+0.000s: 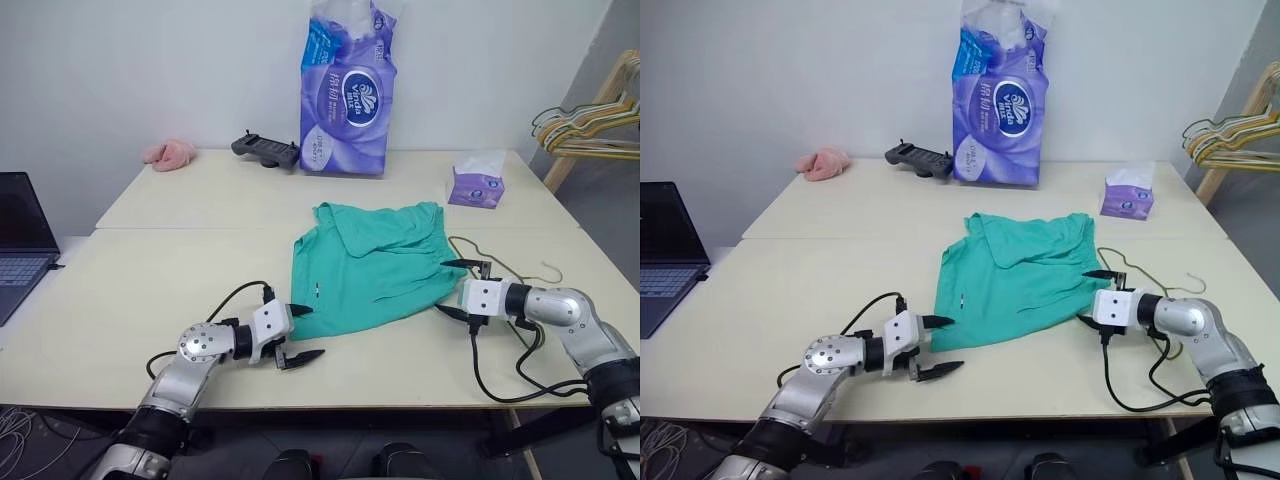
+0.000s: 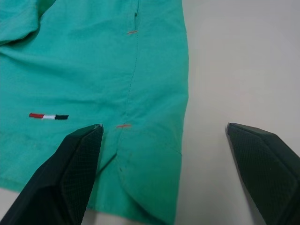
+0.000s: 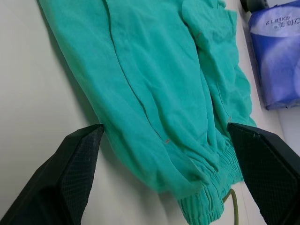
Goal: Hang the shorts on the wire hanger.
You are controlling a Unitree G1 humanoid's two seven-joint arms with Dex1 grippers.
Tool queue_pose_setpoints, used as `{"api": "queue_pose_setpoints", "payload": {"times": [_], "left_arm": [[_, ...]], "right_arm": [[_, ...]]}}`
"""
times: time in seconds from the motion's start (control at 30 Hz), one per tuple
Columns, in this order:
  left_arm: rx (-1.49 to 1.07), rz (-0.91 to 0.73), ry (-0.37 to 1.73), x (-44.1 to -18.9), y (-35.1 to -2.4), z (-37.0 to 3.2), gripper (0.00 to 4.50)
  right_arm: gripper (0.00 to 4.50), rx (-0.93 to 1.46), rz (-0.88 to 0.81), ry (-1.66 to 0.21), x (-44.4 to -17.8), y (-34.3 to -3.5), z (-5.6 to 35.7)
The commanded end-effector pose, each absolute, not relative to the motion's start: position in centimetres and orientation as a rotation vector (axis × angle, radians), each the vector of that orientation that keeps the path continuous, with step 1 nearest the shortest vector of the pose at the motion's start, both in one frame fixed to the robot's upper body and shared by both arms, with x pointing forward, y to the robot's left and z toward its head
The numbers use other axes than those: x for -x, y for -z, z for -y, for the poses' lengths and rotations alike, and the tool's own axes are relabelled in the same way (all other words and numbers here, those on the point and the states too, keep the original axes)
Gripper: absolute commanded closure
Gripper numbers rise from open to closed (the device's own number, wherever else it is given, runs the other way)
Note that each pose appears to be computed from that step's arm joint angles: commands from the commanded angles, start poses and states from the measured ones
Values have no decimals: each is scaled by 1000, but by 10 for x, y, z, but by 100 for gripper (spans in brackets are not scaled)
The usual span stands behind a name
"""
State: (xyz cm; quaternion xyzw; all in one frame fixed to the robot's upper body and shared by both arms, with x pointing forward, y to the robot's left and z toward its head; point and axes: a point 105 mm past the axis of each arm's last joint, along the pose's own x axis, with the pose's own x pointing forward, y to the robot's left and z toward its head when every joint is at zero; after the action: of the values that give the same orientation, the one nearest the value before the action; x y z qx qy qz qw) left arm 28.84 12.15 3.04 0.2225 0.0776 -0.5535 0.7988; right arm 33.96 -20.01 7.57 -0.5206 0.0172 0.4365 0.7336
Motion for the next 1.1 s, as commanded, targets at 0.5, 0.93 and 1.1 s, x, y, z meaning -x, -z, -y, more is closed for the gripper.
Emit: {"api": "queue_pose_setpoints", "payload": {"times": [0.5,0.93,1.1], "left_arm": [[-598,-222,1241,-301,-10,-120,0],[-573,-246,1261,-301,-14,-130,359],[-578,-241,1222,-310,-20,-136,446]], "right_arm": [[37,1324,10,-941,-364,-81,207],[450,1337,34,-929,-366,-87,207],[450,1329,59,-938,-367,-90,200]]}}
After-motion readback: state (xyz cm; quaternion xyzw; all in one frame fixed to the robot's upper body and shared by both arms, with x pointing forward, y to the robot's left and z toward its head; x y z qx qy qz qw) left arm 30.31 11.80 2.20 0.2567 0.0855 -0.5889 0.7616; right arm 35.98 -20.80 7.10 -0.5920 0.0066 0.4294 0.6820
